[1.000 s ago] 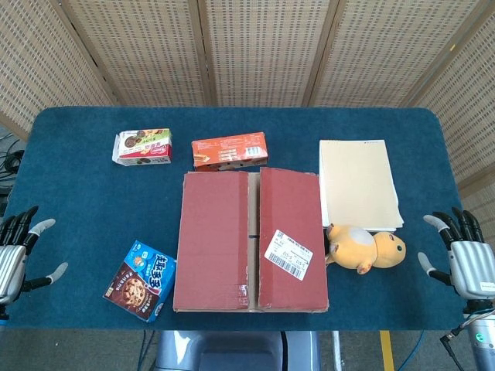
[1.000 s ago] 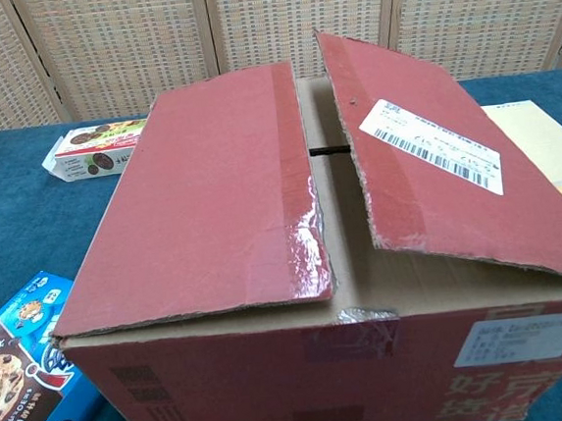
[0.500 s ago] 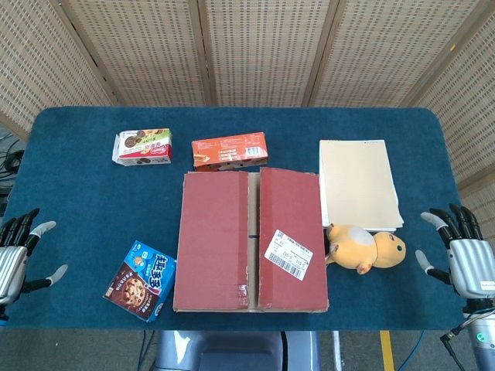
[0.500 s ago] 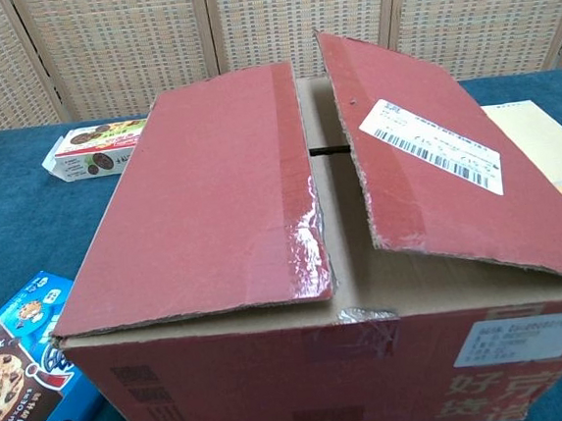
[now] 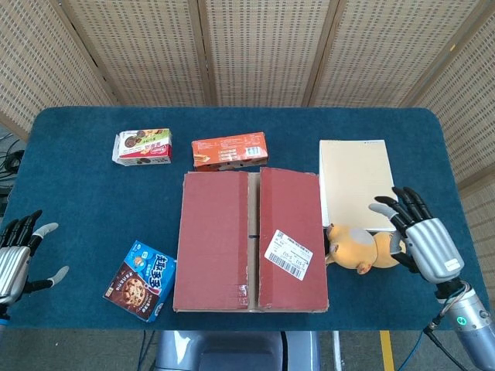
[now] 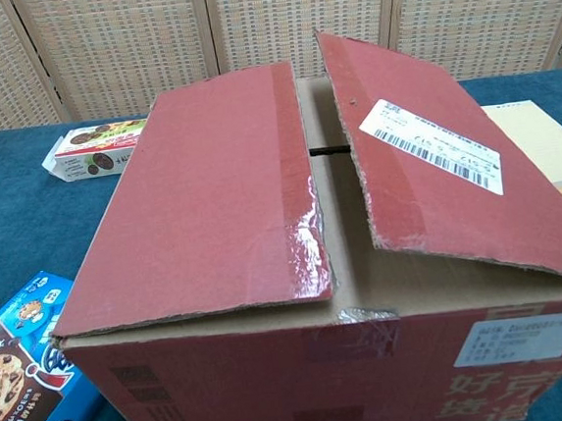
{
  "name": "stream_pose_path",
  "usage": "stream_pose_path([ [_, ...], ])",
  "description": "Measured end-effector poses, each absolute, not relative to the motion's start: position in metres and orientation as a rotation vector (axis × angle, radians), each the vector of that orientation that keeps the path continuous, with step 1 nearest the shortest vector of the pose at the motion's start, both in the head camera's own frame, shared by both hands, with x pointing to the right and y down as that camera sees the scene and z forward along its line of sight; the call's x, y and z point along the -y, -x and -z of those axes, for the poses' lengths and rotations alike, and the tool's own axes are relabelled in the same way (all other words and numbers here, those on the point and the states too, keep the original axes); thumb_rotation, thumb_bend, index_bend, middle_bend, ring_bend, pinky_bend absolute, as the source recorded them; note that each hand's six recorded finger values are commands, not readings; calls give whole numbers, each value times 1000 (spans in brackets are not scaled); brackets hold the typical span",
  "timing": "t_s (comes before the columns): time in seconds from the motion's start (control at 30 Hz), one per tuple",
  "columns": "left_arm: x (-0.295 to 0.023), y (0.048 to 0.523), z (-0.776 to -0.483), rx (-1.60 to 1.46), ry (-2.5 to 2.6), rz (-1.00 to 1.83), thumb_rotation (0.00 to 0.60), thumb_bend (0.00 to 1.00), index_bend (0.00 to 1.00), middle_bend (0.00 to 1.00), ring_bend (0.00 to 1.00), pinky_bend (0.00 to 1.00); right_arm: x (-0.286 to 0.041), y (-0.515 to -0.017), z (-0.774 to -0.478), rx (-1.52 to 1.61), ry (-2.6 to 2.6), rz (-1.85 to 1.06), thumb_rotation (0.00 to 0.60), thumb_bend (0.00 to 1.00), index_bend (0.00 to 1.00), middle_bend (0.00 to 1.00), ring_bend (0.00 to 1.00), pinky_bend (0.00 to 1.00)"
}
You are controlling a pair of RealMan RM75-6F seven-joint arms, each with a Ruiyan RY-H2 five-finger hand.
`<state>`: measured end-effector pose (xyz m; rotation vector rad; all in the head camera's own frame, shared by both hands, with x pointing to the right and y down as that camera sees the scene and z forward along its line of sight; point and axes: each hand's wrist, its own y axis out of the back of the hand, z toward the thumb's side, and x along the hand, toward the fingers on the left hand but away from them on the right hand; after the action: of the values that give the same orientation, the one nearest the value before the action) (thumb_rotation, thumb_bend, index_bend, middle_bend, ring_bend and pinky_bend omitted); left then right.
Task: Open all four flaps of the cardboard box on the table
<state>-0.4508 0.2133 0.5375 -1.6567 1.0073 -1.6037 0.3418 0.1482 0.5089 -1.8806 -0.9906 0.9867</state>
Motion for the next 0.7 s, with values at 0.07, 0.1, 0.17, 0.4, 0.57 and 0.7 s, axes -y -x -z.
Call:
stream_pose_path([
  [0.07, -213, 451, -538, -1005, 1657, 1606, 467, 247, 171, 0, 0, 0, -144, -327, -508, 946, 1937, -937, 600, 1000, 204, 216, 0, 0],
  [0.1, -213, 451, -538, -1003, 1656, 1607, 467, 248, 171, 0, 0, 0, -143, -320, -508, 927, 1959, -918, 600, 1000, 203, 220, 0, 0],
  [0.17, -213, 451, -537, -1002, 1654, 1609, 468, 247, 171, 0, 0, 0, -140, -306, -507, 877, 2000, -876, 600, 1000, 204, 227, 0, 0],
  [0.4, -213, 452, -540, -994, 1657, 1622, 469, 247, 171, 0, 0, 0, -136, -267, -507, 708, 2087, -774, 600, 1000, 255, 242, 0, 0],
  [0.57, -213, 453, -543, -987, 1660, 1633, 468, 247, 171, 0, 0, 0, -137, -241, -506, 608, 2128, -714, 600, 1000, 261, 245, 0, 0],
  [0.7, -212, 454, -545, -978, 1658, 1646, 469, 248, 170, 0, 0, 0, -138, -223, -505, 548, 2147, -672, 600, 1000, 272, 246, 0, 0],
])
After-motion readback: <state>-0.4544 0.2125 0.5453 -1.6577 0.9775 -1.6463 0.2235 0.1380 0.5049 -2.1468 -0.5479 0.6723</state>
